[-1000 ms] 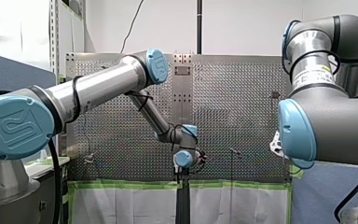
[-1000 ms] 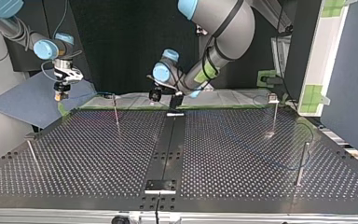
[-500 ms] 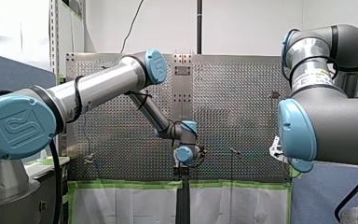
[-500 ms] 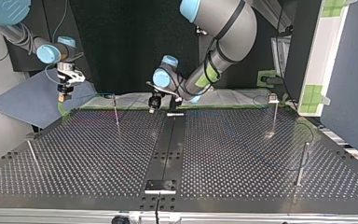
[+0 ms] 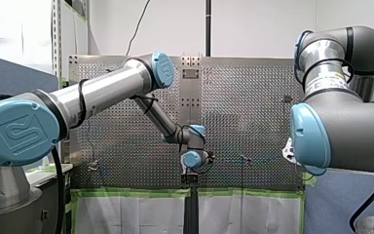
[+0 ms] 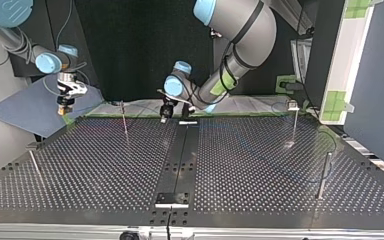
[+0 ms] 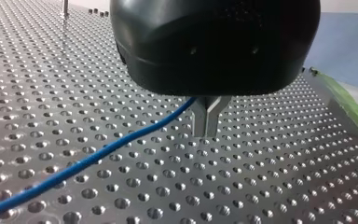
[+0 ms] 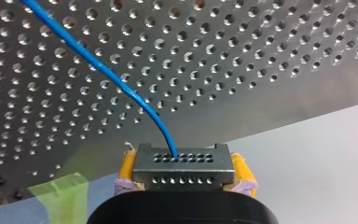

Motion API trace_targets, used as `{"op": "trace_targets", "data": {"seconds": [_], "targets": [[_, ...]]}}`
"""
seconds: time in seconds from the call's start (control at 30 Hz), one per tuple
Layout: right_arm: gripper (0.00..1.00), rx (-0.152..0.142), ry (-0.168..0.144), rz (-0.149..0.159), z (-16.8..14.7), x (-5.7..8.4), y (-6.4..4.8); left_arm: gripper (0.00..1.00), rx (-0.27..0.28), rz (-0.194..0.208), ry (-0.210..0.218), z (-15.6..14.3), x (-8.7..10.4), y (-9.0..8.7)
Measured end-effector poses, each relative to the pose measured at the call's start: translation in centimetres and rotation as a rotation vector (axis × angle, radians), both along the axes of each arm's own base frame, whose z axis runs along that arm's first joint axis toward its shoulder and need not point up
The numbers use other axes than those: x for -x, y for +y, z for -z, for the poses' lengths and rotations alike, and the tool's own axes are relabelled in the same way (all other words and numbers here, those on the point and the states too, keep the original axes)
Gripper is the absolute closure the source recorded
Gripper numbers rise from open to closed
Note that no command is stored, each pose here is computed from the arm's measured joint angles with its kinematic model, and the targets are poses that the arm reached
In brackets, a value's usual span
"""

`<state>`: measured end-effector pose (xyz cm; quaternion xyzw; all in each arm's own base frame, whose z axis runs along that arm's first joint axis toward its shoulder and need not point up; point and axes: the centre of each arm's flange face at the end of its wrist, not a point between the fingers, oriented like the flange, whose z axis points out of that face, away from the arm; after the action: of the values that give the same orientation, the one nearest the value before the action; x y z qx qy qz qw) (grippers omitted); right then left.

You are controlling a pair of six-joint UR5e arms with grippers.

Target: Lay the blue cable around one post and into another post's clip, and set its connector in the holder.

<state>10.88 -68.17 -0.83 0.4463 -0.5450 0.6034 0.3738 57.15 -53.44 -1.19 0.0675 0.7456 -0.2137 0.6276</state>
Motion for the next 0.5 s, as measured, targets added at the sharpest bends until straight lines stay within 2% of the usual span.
{"op": "trace_targets", "data": {"seconds": [0.5], "targets": [[1.00, 0.027, 0.025, -0.004, -0.7, -0.4, -2.2, 0.98, -0.013, -0.049, -0.005, -0.5, -1.0, 0.7]]}}
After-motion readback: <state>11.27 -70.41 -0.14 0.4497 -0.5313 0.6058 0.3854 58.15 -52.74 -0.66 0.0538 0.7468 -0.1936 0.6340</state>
